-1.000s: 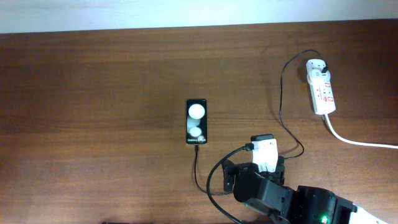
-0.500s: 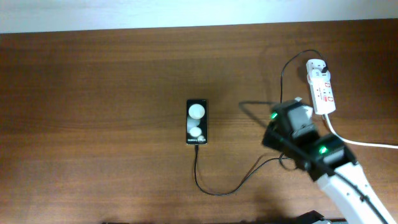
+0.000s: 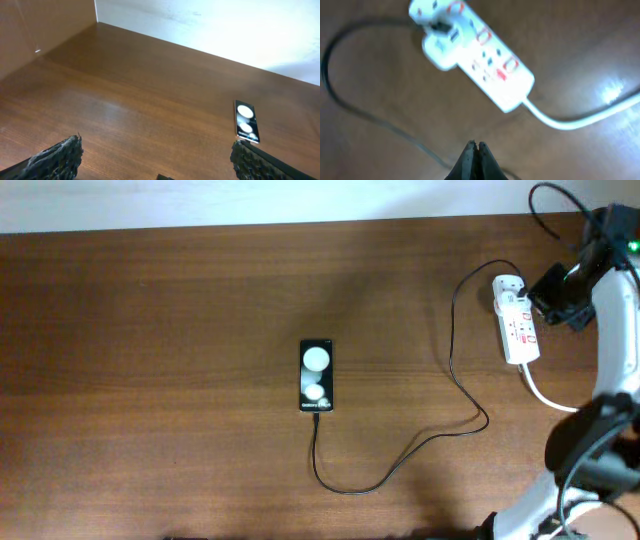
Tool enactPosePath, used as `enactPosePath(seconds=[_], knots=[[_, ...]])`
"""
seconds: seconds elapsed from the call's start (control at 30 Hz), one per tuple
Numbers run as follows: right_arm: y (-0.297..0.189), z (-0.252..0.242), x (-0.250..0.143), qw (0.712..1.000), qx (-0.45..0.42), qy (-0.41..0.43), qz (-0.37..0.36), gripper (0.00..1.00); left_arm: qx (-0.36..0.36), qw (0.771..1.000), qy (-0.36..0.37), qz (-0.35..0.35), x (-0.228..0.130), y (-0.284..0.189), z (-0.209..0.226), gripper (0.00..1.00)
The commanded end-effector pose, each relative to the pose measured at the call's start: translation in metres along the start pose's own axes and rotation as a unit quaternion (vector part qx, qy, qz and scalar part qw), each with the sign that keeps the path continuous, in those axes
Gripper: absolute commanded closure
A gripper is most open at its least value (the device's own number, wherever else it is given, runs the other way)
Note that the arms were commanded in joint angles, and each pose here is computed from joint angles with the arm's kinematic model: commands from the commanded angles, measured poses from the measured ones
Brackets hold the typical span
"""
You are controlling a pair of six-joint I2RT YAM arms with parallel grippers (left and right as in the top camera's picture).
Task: Plug charger to phone and switch on socket
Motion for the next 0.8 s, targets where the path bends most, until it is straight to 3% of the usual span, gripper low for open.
enactPosePath(seconds=[0.0,0.13,0.47,0.77], knots=[[0.039,-0.008,0.021,1.000,0.000,0.012,0.010,0.96,0.007,1.000,-0.003,-0.005,0.001,-0.001,0.001,0.01],[0.082,-0.013,0.036,1.000,0.000,0.023,0.006,0.96,0.007,1.000,-0.003,-0.005,0.001,-0.001,0.001,0.01],[0.123,-0.010,0.045,0.999,0.005,0.036,0.000,0.96,0.007,1.000,-0.003,-0.005,0.001,-0.001,0.001,0.01],[0.134,-0.007,0.046,0.999,0.011,0.035,0.000,0.96,0.007,1.000,-0.003,-0.005,0.001,-0.001,0.001,0.01]])
Point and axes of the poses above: each gripper's point midway between its finger pads, its own y axis out along the fingers, its own z axis along the line the jaws close on, x = y × z, the point moved 3 cm from there along -y, back along the fingers, and after that the axes turned 8 degrees about -y, right-handed, at the moved point
